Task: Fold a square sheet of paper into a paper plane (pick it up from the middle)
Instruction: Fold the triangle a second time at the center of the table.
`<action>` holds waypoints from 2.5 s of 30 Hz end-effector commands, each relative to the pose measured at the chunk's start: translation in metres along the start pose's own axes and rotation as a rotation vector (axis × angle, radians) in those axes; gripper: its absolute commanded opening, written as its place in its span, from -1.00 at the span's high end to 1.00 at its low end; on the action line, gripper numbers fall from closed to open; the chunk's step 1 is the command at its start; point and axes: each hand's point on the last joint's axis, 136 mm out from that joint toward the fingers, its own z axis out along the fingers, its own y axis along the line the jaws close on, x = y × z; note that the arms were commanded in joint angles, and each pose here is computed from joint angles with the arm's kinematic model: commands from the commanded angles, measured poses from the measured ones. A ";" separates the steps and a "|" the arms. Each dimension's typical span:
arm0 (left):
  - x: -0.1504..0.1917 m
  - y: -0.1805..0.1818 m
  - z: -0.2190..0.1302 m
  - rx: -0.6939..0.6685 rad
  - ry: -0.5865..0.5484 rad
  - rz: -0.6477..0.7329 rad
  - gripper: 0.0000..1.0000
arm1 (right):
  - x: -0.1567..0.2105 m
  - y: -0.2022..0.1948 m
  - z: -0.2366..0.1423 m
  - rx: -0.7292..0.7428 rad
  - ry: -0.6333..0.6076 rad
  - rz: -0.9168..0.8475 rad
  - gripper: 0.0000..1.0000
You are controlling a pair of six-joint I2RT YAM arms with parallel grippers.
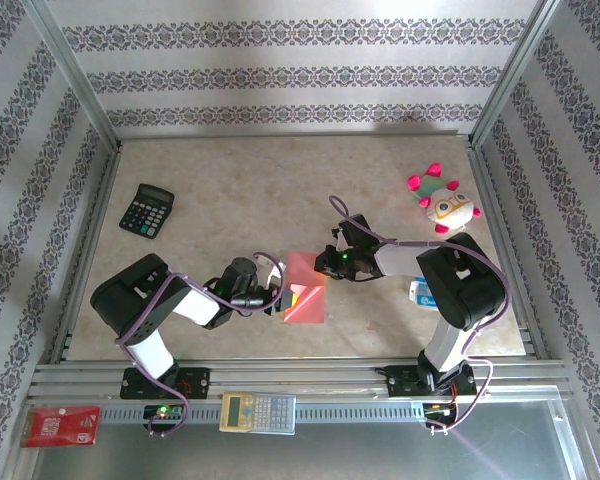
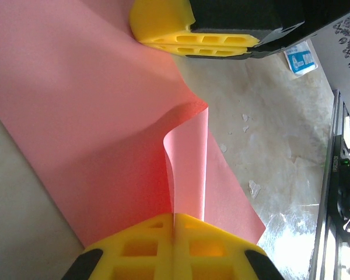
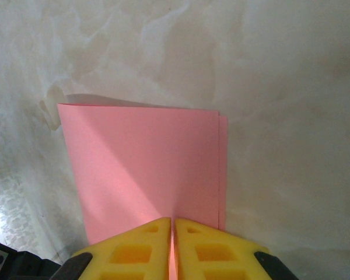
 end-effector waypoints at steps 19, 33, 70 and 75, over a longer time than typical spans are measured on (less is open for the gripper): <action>-0.006 0.008 -0.004 -0.080 0.004 -0.045 0.94 | 0.012 -0.025 0.010 0.106 0.045 0.014 0.74; -0.002 0.012 -0.001 -0.107 0.027 -0.059 0.93 | 0.012 -0.025 0.009 0.104 0.043 0.012 0.73; 0.000 -0.008 -0.009 -0.066 0.014 -0.141 0.92 | 0.013 -0.014 0.006 0.075 0.021 -0.006 0.69; 0.002 0.001 -0.006 -0.107 0.024 -0.140 0.92 | 0.014 -0.013 0.007 0.074 0.022 -0.008 0.69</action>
